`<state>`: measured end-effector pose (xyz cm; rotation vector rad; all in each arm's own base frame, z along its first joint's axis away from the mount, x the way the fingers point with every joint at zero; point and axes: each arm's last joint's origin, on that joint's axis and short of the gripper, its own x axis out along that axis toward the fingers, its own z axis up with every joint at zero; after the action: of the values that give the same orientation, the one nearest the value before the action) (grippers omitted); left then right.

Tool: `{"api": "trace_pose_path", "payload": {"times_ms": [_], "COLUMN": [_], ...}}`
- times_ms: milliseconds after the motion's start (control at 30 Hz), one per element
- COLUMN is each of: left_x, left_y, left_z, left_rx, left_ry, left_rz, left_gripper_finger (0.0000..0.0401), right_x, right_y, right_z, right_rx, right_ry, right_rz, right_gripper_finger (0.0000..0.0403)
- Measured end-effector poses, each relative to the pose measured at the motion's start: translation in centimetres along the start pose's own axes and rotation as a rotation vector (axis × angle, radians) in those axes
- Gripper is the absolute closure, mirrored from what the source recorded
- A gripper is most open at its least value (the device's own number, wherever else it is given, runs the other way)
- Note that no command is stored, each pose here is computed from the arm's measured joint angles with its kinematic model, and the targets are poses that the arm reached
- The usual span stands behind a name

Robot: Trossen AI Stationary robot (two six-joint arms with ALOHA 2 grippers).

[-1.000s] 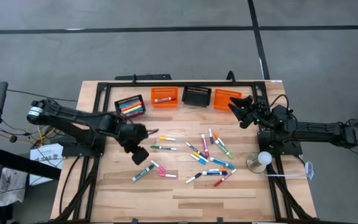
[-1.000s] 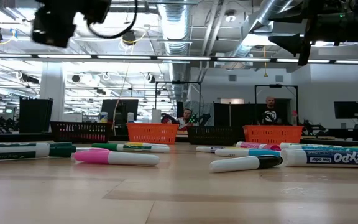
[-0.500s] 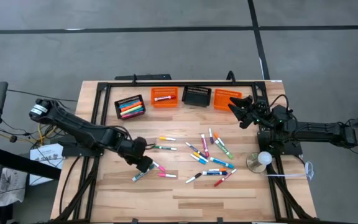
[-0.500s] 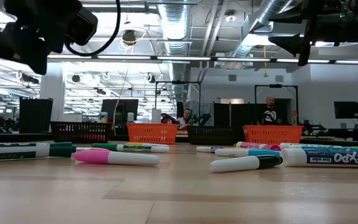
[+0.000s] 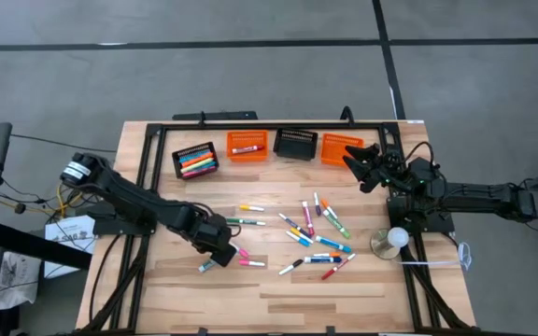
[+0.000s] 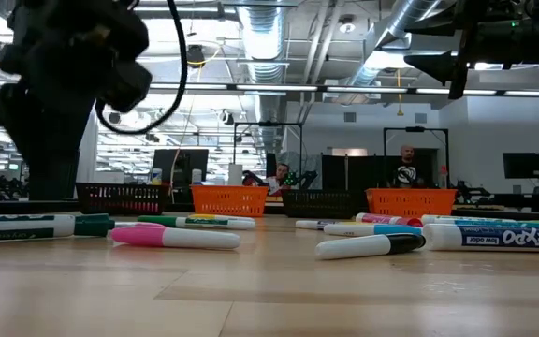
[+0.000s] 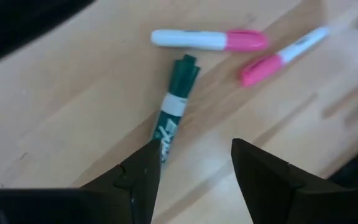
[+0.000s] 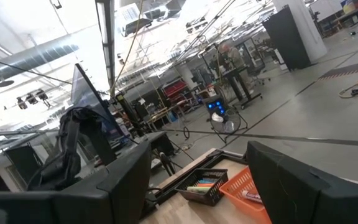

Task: Pick & Place Markers
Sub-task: Put the large green marker pen into the left orange bin

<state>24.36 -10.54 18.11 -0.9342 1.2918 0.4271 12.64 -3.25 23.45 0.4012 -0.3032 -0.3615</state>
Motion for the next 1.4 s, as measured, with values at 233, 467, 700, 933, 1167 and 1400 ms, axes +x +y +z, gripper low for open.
{"api": "trace_pose_path", "payload": {"times_ms": [233, 467, 700, 933, 1167, 1400], "left_x": [2.4, 4.1, 6.0, 6.4, 6.2, 6.1], "left_y": [0.0, -0.1, 0.1, 0.5, 0.7, 0.7], "left_z": [-0.7, -1.3, -1.8, -1.8, -2.1, -2.3], "left_rx": [0.019, 0.044, 0.056, 0.057, 0.073, 0.073], "left_ry": [0.058, 0.076, 0.087, 0.064, 0.048, 0.077], "left_rz": [0.077, 0.114, 0.200, 0.254, 0.282, 0.276], "left_gripper_finger": [0.0206, 0.0206, 0.0206, 0.0243, 0.0339, 0.0340], "right_x": [0.0, 0.0, 0.0, 0.0, 0.0, 0.0], "right_y": [0.0, 0.0, 0.0, -0.1, -0.1, -0.1], "right_z": [0.0, 0.0, -0.1, -0.2, -0.2, -0.2], "right_rx": [0.000, 0.000, -0.001, -0.005, -0.006, -0.006], "right_ry": [0.001, 0.002, 0.007, 0.025, 0.024, 0.024], "right_rz": [0.000, -0.001, -0.003, -0.011, -0.012, -0.012], "right_gripper_finger": [0.0148, 0.0148, 0.0148, 0.0148, 0.0148, 0.0148]}}
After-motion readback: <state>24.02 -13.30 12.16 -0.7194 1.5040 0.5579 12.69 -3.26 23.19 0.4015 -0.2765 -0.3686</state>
